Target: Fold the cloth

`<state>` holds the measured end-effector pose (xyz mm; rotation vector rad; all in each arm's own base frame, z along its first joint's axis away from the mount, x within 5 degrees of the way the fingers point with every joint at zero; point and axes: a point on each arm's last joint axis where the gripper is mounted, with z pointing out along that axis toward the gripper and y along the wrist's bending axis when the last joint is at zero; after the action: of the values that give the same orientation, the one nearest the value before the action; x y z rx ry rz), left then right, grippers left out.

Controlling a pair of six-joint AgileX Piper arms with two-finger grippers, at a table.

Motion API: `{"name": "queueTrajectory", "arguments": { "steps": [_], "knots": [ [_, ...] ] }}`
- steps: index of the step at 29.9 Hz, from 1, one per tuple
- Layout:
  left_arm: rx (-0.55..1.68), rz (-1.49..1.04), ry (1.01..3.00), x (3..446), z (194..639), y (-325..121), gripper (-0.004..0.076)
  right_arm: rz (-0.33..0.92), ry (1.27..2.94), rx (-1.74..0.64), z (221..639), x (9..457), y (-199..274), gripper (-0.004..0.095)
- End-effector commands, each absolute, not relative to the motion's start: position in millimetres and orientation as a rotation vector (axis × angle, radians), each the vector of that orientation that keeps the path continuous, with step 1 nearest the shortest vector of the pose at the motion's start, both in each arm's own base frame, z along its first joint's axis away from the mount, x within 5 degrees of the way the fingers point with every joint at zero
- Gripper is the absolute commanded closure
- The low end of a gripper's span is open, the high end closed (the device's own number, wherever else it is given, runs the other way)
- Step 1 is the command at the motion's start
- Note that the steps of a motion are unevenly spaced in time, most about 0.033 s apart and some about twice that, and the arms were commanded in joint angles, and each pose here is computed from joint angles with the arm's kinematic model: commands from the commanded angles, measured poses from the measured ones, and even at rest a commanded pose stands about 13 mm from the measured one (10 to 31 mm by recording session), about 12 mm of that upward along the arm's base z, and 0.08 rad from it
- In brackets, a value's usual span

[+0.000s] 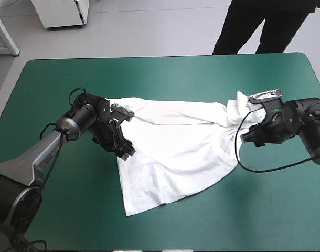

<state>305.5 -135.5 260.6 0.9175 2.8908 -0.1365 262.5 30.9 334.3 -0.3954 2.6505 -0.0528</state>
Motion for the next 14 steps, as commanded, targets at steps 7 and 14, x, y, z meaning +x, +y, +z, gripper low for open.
{"name": "queueTrajectory", "arguments": {
  "steps": [7, 14],
  "knots": [
    [0.916, -0.236, 2.843, 315, 252, -150, 0.0209, -0.081, 2.592, -0.390, 340, 271, 30, 0.0340],
    [0.920, -0.250, 2.884, 315, 238, -151, 0.0330, -0.137, 2.582, -0.371, 340, 274, 27, 0.0341]
  ]
}}
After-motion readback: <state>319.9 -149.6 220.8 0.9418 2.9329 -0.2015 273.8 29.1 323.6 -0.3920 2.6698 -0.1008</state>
